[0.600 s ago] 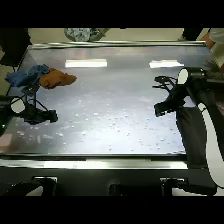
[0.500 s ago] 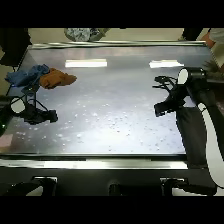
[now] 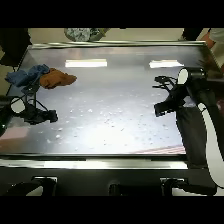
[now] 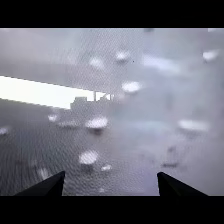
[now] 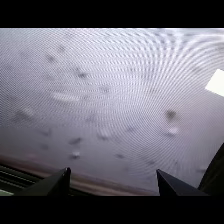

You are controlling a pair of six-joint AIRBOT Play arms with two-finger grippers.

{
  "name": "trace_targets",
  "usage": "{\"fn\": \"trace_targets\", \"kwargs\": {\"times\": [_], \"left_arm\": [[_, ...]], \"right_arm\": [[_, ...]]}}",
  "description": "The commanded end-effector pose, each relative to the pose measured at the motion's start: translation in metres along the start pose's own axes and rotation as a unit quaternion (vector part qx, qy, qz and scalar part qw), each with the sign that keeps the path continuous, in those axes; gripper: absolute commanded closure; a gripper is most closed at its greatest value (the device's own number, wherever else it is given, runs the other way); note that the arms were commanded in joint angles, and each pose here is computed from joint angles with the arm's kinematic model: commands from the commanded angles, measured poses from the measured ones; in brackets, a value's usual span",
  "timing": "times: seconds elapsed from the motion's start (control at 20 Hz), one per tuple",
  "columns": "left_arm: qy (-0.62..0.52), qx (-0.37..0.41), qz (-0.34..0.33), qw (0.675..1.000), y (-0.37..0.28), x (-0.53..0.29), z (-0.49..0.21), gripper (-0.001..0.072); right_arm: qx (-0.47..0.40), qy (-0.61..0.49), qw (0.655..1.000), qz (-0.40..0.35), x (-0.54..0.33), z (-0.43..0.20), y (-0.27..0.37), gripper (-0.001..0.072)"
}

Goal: Fold the shirts.

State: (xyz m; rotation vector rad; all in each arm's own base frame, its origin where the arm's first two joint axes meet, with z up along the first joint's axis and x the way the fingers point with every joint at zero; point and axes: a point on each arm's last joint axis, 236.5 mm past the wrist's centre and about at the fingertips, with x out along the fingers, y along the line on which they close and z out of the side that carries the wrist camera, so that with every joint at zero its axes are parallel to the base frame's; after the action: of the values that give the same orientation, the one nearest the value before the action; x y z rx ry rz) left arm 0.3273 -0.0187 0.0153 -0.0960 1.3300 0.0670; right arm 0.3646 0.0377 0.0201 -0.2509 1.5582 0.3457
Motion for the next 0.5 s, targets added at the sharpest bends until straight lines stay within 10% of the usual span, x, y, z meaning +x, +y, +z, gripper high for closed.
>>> {"fn": "trace_targets", "kwargs": {"times": [0.0, 0.45], "left_arm": [[0.000, 0.000, 0.000, 1.000, 0.000, 0.000, 0.000, 0.0026], [-0.039, 0.000, -0.007, 0.999, -0.003, 0.000, 0.018, 0.0025]], "right_arm": [[0.000, 0.000, 1.000, 0.000, 0.000, 0.000, 0.000, 0.0062], [0.000, -0.019, 1.000, -0.006, 0.000, 0.009, -0.003, 0.0062]]}}
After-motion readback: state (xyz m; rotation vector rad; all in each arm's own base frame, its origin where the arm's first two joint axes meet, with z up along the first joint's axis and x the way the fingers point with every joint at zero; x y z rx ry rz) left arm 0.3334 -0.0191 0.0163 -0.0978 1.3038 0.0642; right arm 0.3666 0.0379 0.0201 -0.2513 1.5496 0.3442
